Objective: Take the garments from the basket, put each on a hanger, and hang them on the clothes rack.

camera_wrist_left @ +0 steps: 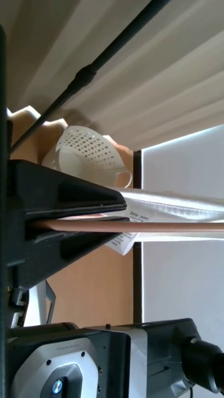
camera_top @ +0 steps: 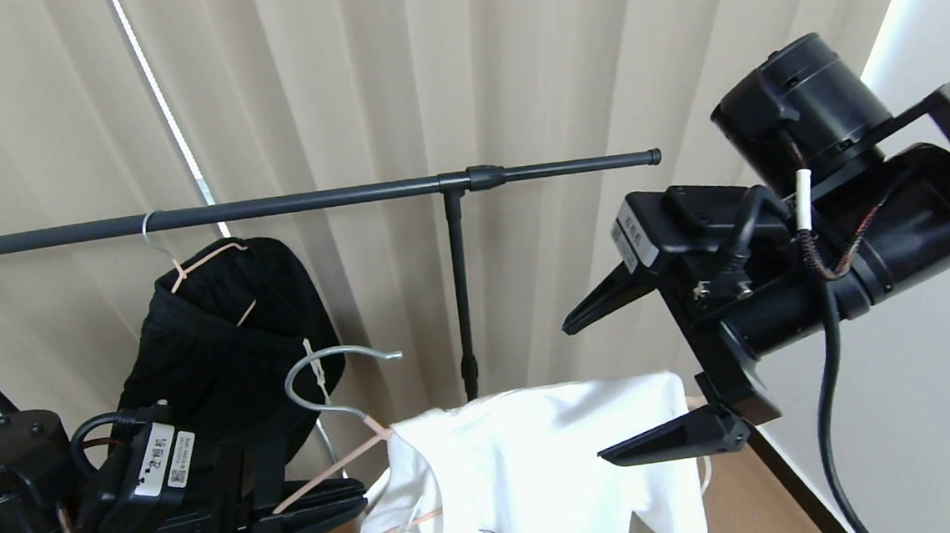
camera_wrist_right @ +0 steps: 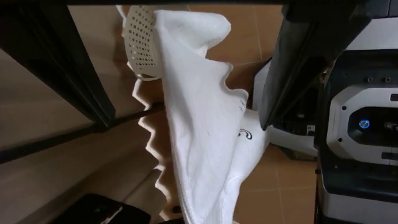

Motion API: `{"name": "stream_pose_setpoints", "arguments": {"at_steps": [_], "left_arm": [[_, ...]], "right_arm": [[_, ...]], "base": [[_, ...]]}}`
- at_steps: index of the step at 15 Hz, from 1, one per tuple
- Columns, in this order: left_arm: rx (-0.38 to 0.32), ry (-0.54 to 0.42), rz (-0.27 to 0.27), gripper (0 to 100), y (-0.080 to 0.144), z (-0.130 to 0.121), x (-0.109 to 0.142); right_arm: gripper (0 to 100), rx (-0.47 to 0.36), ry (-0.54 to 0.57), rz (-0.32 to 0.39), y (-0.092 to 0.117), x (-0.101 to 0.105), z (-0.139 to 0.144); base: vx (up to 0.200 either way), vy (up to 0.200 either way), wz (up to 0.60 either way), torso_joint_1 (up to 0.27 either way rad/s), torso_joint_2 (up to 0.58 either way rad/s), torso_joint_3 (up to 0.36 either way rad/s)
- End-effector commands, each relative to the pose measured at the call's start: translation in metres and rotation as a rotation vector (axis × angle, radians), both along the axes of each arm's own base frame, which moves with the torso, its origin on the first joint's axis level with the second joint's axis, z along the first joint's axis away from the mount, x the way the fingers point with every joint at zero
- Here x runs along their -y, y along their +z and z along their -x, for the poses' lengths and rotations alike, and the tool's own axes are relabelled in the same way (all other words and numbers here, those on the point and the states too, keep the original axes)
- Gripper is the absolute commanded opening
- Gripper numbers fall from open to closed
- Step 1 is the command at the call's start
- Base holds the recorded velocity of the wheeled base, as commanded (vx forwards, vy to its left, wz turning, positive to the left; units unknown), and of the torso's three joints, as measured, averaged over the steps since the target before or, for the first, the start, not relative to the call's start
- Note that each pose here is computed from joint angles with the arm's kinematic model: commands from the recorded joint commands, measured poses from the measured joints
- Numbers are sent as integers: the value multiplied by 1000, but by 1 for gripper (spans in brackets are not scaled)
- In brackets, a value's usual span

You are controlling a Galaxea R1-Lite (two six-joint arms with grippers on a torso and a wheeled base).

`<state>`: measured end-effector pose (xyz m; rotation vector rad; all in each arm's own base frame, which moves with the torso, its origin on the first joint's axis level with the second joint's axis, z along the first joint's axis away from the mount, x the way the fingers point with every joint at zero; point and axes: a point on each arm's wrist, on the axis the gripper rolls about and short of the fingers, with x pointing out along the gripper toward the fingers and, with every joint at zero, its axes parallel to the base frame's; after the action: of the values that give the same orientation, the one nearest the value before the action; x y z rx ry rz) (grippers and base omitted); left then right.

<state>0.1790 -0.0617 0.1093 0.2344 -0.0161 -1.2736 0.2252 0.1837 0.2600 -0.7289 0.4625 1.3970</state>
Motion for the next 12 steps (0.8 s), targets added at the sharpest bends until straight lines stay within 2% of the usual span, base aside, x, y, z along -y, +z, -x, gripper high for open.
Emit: {"name": "stream_pose_setpoints", "arguments": {"at_steps": [1, 3, 7, 10, 12], "left_arm": [[-1, -6, 0, 0, 0, 1, 1], [-7, -17, -2, 0, -1, 3, 2], [-6, -20, -1, 0, -1, 3, 3], [-4, -18, -1, 0, 0, 3, 3], [-4, -21, 0, 0, 0, 3, 4]], "right_arm": [[100, -34, 21, 25, -14, -15, -9], [100, -37, 54, 35, -18, -29, -8], [100, -8, 29, 83, -21, -41, -9], [100, -52, -20, 76, -17, -57, -6], [100, -68, -32, 110, -13, -59, -7]], "base": [[0, 0, 0, 0, 0, 0], [0, 0, 0, 0, 0, 0], [0, 0, 0, 0, 0, 0], [0, 0, 0, 0, 0, 0], [0, 0, 0, 0, 0, 0]]}}
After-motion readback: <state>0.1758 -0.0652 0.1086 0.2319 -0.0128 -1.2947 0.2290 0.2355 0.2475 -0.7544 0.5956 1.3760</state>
